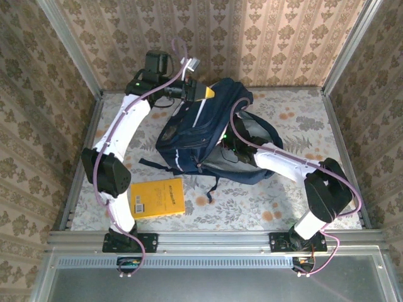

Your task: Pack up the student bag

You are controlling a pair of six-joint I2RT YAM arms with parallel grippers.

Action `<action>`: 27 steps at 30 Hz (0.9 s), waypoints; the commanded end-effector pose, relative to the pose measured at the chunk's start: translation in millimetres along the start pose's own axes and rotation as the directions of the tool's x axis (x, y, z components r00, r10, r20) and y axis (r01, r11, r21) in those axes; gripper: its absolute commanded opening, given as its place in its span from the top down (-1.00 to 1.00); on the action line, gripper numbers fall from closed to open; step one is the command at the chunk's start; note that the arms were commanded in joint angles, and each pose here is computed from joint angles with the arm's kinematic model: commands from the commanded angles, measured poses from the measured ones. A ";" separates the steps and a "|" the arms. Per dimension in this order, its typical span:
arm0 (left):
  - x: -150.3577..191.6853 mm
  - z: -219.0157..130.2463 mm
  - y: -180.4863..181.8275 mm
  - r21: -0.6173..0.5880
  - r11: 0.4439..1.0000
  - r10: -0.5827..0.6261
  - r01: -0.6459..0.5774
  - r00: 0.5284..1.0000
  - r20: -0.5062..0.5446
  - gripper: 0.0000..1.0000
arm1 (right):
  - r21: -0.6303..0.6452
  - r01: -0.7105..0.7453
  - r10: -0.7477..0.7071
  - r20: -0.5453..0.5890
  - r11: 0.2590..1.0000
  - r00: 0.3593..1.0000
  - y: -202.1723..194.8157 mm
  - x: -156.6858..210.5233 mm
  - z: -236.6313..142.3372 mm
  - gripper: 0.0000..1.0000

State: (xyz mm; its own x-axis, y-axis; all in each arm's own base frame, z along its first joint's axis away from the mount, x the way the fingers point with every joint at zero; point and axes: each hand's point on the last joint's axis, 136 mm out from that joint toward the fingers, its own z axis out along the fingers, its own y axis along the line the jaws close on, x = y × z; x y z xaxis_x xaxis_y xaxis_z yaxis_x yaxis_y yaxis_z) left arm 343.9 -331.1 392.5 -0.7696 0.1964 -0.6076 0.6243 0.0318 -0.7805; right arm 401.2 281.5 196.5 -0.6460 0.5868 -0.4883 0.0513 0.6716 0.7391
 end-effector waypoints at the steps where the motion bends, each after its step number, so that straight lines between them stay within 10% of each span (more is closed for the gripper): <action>1: -21.1 -12.4 -37.8 0.065 0.977 0.200 -0.203 0.979 0.048 1.00 | -0.152 0.080 -0.070 0.075 0.985 0.995 33.8 -16.5 -29.0 -0.56; 12: -42.3 -17.8 59.0 -0.193 0.981 0.042 -0.016 0.990 0.135 1.00 | -0.093 0.145 -0.115 0.268 0.985 0.957 -12.6 -41.5 -131.3 -0.57; 19: -42.9 15.0 127.0 -0.290 0.951 -0.069 0.110 0.986 0.149 0.99 | 0.222 0.024 -0.137 0.508 0.975 0.850 -104.6 -71.3 -218.8 -0.39; 27: -21.0 82.8 171.5 -0.327 0.931 -0.146 0.164 0.986 0.078 0.43 | 0.269 0.104 -0.231 0.499 0.958 0.835 -118.4 -66.9 -236.9 -0.36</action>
State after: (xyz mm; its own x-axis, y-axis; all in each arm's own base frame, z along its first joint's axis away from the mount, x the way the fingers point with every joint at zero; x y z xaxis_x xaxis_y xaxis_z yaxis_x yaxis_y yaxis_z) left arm 460.6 -395.9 248.3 -0.8745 0.1089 -0.4726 0.4767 0.3729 -0.7961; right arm 261.9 66.7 264.7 -0.1602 0.6366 -0.7543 0.1418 0.7711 0.6207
